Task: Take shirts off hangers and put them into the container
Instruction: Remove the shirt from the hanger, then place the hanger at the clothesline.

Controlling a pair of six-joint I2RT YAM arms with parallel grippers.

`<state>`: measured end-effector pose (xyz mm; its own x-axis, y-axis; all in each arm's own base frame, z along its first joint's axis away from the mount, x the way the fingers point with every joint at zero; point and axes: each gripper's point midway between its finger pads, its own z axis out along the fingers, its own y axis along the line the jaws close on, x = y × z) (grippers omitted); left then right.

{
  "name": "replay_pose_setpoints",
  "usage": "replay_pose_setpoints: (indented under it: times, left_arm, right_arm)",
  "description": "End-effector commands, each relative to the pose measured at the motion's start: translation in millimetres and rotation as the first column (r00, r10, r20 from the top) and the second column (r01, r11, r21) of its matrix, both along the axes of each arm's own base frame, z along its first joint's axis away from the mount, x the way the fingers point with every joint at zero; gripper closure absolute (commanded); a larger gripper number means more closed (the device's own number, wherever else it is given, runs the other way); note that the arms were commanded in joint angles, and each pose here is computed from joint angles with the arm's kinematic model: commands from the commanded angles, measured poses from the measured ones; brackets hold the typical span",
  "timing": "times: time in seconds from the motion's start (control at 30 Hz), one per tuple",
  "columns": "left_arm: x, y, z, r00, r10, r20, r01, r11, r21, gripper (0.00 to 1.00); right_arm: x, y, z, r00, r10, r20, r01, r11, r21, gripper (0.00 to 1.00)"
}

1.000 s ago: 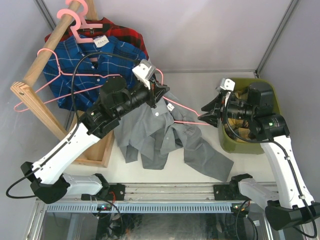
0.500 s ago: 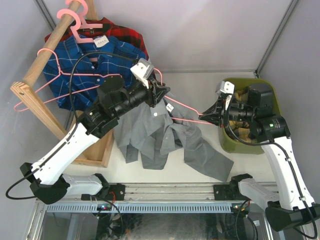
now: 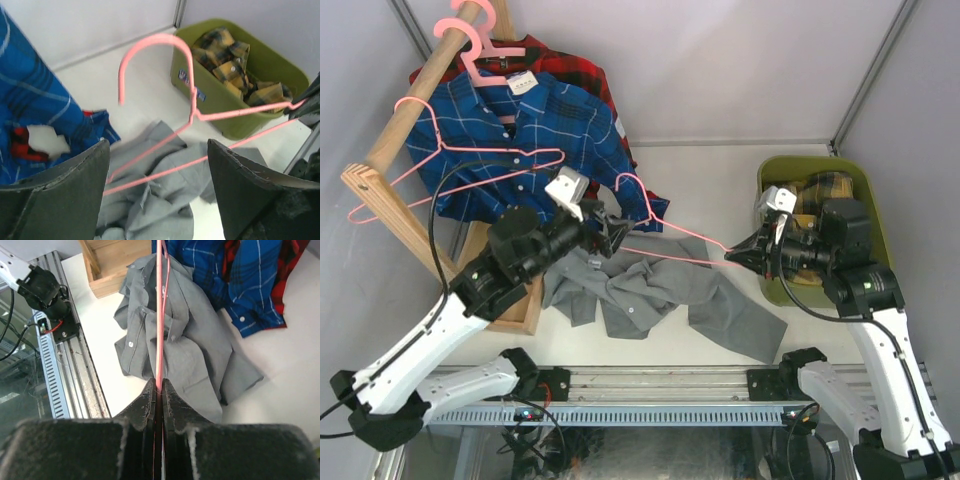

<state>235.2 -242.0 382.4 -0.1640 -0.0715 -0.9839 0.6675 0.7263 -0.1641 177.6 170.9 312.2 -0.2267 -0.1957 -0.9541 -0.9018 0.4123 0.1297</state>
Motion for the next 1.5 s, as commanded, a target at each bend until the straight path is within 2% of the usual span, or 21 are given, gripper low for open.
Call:
replay_pose_setpoints:
  times: [0.0, 0.13, 0.23, 0.43, 0.67, 0.8, 1.0, 1.03, 1.07, 1.47]
  left_arm:
    - [-17.1, 20.7, -6.1, 1.000, 0.021, 0.011, -0.020, 0.996, -0.088, 0.15]
    - [-33.7, 33.9, -9.1, 0.999, 0.006, 0.033, -0.002, 0.995, -0.104, 0.13]
    - [-37.4, 51.5, -18.6, 0.998, 0.064, 0.027, -0.061, 0.990, -0.124, 0.12]
    - [-31.5, 89.4, -82.9, 0.960, 0.263, -0.101, -0.274, 0.954, -0.122, 0.12]
    - [-32.1, 116.7, -142.3, 0.883, 0.401, -0.242, -0.439, 0.889, -0.129, 0.13]
    - [-36.4, 118.0, -158.7, 0.876, 0.392, -0.281, -0.450, 0.875, -0.180, 0.13]
    - [-40.4, 117.9, -177.7, 0.867, 0.385, -0.317, -0.451, 0.876, -0.173, 0.13]
    - [-41.1, 116.8, -179.8, 0.868, 0.379, -0.321, -0.447, 0.877, -0.174, 0.13]
    - [-41.8, 115.9, -181.4, 0.869, 0.373, -0.326, -0.444, 0.879, -0.177, 0.13]
    - [-47.0, 116.9, -188.8, 0.871, 0.355, -0.340, -0.436, 0.877, -0.200, 0.13]
  right_arm:
    - [2.3, -5.9, 3.7, 0.996, -0.078, 0.040, 0.077, 0.997, 0.018, 1.00]
    - [7.8, -7.3, 7.1, 0.989, -0.097, 0.113, 0.094, 0.995, 0.031, 1.00]
    - [11.3, -3.6, 16.5, 0.981, -0.077, 0.179, 0.068, 0.996, 0.056, 1.00]
    - [21.2, 7.8, 46.5, 0.936, -0.057, 0.348, 0.024, 0.995, 0.099, 1.00]
    - [24.8, 40.4, 66.6, 0.900, 0.001, 0.436, -0.063, 0.990, 0.128, 1.00]
    - [33.9, 63.9, 79.9, 0.882, -0.002, 0.472, -0.079, 0.985, 0.152, 1.00]
    - [43.8, 100.8, 99.9, 0.861, 0.017, 0.509, -0.128, 0.974, 0.184, 1.00]
    - [30.4, 113.7, 101.6, 0.984, 0.028, 0.176, -0.090, 0.932, 0.351, 1.00]
    - [30.0, 121.9, 105.3, 0.990, 0.042, 0.135, -0.090, 0.923, 0.374, 1.00]
    - [49.2, 208.7, 150.7, 0.981, 0.133, 0.144, -0.184, 0.880, 0.438, 1.00]
